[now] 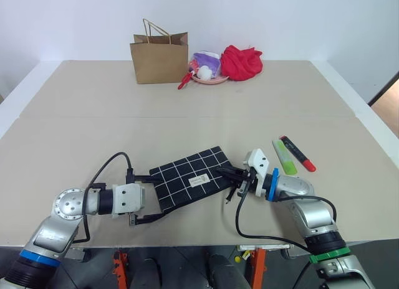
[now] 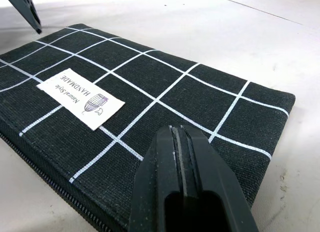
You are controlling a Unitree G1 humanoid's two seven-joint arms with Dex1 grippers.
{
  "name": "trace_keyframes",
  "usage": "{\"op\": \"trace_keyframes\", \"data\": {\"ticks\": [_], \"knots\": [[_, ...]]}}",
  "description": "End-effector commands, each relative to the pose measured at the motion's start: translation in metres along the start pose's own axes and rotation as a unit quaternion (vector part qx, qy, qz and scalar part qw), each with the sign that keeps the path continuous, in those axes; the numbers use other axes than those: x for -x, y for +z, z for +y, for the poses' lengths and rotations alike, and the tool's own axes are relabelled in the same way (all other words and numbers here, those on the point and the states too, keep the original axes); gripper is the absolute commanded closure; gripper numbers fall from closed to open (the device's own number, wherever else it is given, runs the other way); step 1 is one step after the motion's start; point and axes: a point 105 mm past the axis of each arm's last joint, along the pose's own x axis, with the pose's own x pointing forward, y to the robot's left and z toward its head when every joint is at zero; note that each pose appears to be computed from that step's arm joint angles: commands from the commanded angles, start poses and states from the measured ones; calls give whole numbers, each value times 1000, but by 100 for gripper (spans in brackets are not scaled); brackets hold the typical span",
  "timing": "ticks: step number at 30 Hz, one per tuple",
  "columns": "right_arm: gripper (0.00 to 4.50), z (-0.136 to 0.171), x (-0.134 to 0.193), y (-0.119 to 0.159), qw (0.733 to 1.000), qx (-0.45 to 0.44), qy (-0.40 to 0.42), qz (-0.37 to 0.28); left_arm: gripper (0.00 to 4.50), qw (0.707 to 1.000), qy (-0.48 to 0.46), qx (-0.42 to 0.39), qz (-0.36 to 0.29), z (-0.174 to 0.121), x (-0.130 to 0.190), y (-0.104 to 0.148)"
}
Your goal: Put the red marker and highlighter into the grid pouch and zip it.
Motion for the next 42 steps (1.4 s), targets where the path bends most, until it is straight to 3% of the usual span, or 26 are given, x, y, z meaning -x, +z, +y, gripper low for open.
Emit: {"op": "trace_keyframes", "data": {"ticks": [1,10,11,12,14,16,20,25,28,31,33,38,42], "knots": [[446,1,0,2,1000,4,-3,-7,0,999,3,-42,-22,5,-7,11],[446,0,1,4,1000,5,-5,-10,0,995,-14,-92,-30,7,-25,15],[450,0,1,4,1000,6,-4,-10,59,995,-16,-93,-27,8,-26,13],[450,0,1,4,1000,6,-4,-9,76,995,-18,-93,-25,8,-27,12],[450,1,1,5,1000,6,-3,-9,182,995,-25,-96,-22,7,-27,10],[450,2,1,5,1000,7,-1,-9,240,995,-27,-96,-18,8,-27,6],[450,3,2,5,1000,13,5,-7,432,995,-23,-94,-12,13,-23,0],[450,1,3,11,1000,23,2,-17,445,999,-6,-44,-28,27,-18,0],[450,-3,5,34,997,36,-3,-62,445,998,8,27,-60,39,-16,9],[365,0,14,66,993,22,15,-119,450,992,4,93,-90,46,-13,21],[275,-2,29,81,990,37,6,-139,450,987,12,124,-102,53,-11,25],[44,6,63,79,992,25,-4,-123,450,982,12,152,-114,55,-10,30],[44,20,73,58,997,5,8,-82,450,981,4,153,-118,52,-12,33]]}}
